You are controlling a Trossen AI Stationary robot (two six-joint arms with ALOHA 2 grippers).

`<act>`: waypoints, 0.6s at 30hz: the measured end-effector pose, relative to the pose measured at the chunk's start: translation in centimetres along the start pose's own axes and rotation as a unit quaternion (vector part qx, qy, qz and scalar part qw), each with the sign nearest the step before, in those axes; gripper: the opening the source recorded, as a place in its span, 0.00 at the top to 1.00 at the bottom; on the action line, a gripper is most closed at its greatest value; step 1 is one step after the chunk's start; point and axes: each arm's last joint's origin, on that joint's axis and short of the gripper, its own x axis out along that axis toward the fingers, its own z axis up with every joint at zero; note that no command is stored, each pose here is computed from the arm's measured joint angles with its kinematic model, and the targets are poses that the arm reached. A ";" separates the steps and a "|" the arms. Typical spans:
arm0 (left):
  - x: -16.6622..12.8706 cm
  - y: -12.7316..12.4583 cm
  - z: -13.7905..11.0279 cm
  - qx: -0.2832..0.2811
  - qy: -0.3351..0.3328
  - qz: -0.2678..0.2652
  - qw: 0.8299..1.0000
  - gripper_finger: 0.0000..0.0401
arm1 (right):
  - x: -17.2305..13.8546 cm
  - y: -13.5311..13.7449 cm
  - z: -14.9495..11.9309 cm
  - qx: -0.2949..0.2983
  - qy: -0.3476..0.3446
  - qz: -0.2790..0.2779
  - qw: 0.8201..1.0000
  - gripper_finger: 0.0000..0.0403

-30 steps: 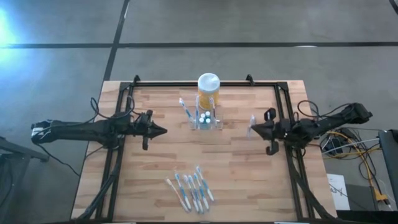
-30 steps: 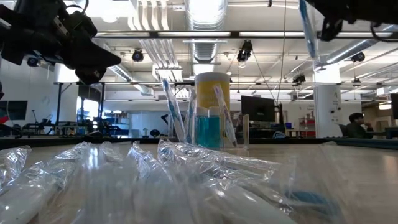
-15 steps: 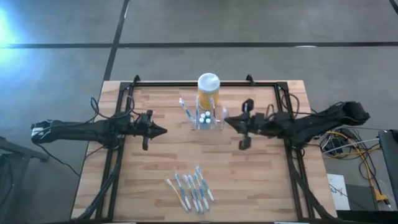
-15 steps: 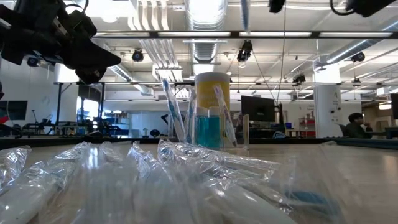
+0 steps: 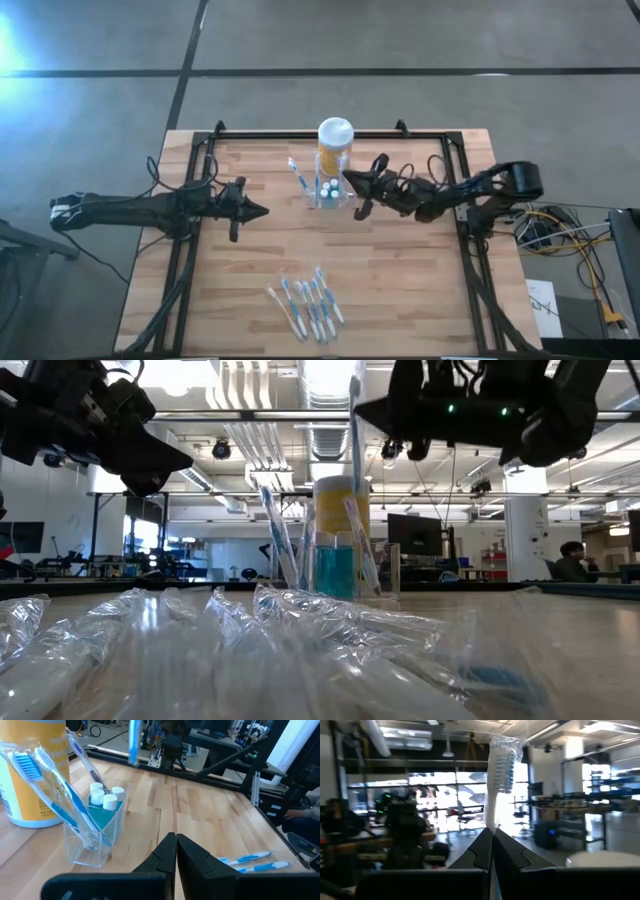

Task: Pick & Place toothbrushing station
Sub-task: Put the blue toothbrush into the transparent organizer

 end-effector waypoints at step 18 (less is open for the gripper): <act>0.0 0.3 -1.3 -0.016 0.022 0.005 1.000 0.96 | -1.7 -1.4 -8.5 -0.060 0.100 -0.167 0.979 0.98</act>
